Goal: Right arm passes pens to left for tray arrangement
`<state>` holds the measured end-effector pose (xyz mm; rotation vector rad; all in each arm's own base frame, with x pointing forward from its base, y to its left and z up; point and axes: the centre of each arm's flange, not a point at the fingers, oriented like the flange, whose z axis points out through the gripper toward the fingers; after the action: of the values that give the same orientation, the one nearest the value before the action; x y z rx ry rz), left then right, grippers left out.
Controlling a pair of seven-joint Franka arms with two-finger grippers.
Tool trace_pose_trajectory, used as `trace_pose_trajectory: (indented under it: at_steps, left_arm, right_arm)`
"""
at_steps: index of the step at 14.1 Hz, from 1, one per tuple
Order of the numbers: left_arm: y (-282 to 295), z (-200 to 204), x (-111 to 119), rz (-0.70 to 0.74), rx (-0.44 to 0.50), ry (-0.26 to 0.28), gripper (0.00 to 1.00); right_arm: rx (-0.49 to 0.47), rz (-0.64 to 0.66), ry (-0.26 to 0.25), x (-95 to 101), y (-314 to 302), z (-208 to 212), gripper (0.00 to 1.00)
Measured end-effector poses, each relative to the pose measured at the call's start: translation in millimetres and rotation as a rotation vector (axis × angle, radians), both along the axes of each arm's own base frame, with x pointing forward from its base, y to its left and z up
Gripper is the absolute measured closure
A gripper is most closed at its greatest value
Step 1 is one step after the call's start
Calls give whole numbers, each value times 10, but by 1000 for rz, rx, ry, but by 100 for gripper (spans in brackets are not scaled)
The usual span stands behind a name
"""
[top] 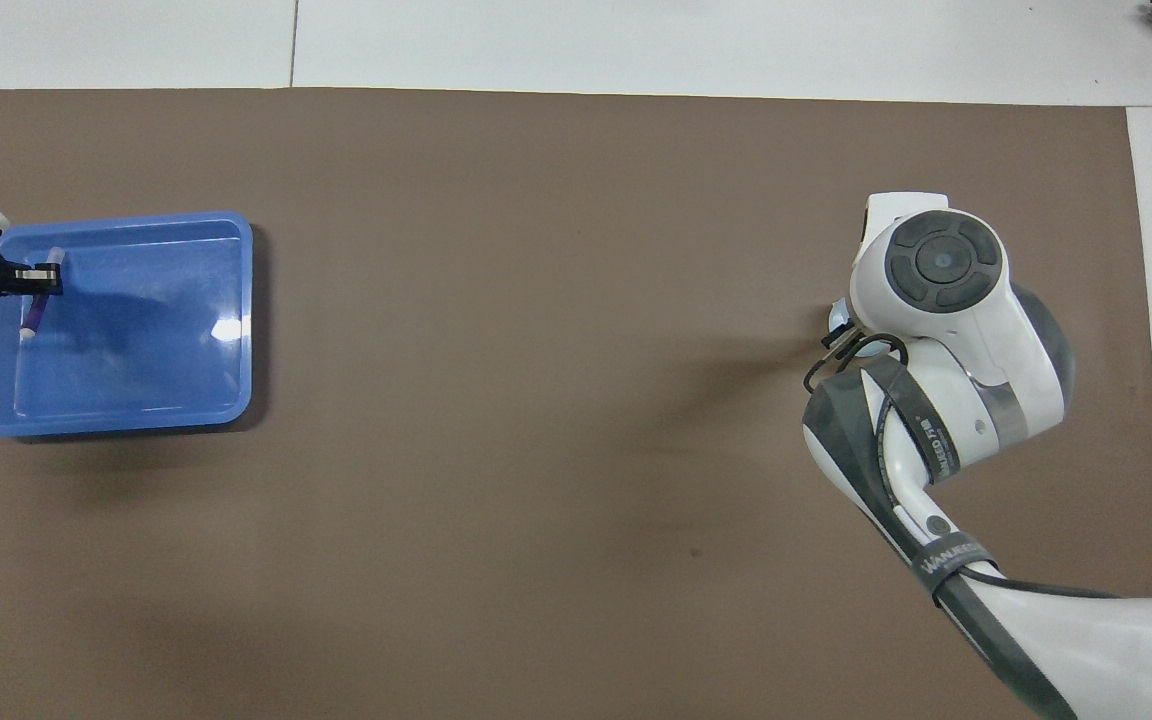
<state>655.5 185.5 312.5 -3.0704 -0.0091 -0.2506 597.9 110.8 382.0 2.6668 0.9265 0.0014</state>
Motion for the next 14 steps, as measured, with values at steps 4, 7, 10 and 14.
trace_pose_trajectory:
  at_steps: [4, 7, 10, 14]
  left_arm:
    - [-14, -64, -45, -1, -3, 11, 80]
    - [-29, -129, -84, -3, -7, 25, 67]
    - [-41, -126, -82, -5, -8, 26, 63]
    - [-99, -72, -70, -12, -16, 57, 62]
  right_arm:
    - [0, 1, 3, 2, 2, -19, 70]
    - [2, 1, -12, 25, 7, 54, 81]
    - [1, -1, -15, 48, 5, 90, 82]
    - [-18, -18, -1, 106, -26, 304, 82]
